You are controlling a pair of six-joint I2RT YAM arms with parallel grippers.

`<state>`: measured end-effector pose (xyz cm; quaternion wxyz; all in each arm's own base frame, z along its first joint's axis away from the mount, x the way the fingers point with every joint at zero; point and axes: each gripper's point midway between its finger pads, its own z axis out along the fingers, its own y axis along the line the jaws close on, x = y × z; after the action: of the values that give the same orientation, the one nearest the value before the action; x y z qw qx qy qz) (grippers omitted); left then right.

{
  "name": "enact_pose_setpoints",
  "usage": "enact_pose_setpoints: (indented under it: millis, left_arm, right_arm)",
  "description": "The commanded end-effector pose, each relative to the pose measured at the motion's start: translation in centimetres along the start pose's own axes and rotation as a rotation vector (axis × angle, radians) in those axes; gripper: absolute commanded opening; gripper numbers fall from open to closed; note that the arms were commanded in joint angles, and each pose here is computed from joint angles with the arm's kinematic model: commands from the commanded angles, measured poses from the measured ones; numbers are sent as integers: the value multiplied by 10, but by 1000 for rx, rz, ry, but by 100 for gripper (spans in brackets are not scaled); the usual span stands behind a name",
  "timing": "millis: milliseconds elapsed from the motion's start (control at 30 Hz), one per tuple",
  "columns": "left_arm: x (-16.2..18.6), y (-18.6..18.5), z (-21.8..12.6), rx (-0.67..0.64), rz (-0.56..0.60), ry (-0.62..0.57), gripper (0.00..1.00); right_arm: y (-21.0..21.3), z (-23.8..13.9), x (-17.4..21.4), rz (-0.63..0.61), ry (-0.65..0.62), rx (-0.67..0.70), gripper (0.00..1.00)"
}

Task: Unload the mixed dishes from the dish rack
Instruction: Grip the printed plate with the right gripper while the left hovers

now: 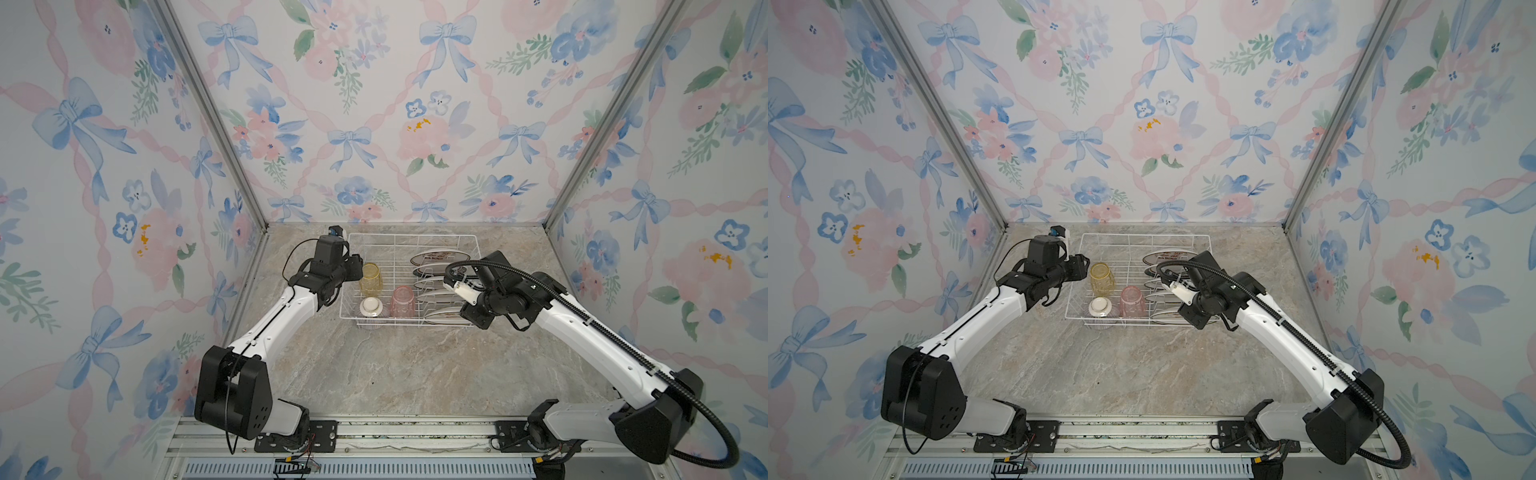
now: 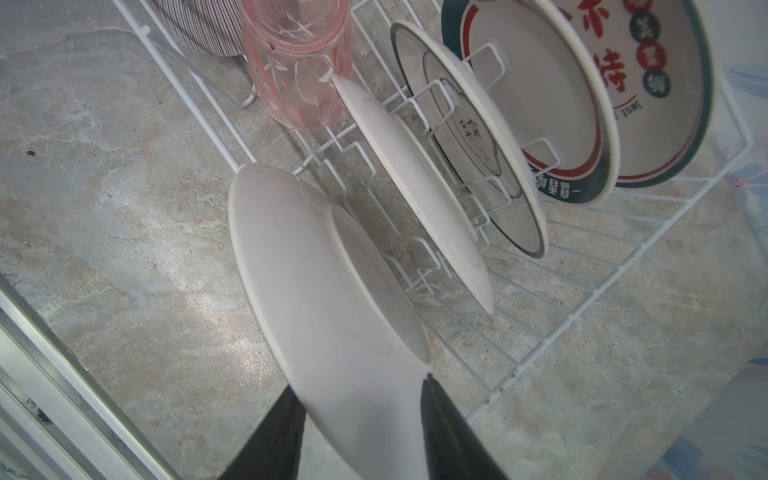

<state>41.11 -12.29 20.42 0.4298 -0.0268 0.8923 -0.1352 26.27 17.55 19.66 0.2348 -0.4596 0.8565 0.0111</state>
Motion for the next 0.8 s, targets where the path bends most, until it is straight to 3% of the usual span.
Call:
enact_pose_setpoints:
  millis: [0,200,467,767]
  left_arm:
    - [12,20,-4,-74,-34,26,61]
    - [23,39,-3,-135,-43,52,65]
    - [60,44,18,-109,-69,172,59]
    - [76,47,33,-113,-69,230,55]
  right_arm:
    - [-2,-3,-1,-30,19,11,47]
    - [-4,1,-6,-40,12,14,47]
    - [-10,7,-8,-50,19,37,44]
    - [-11,10,-9,-54,22,31,38]
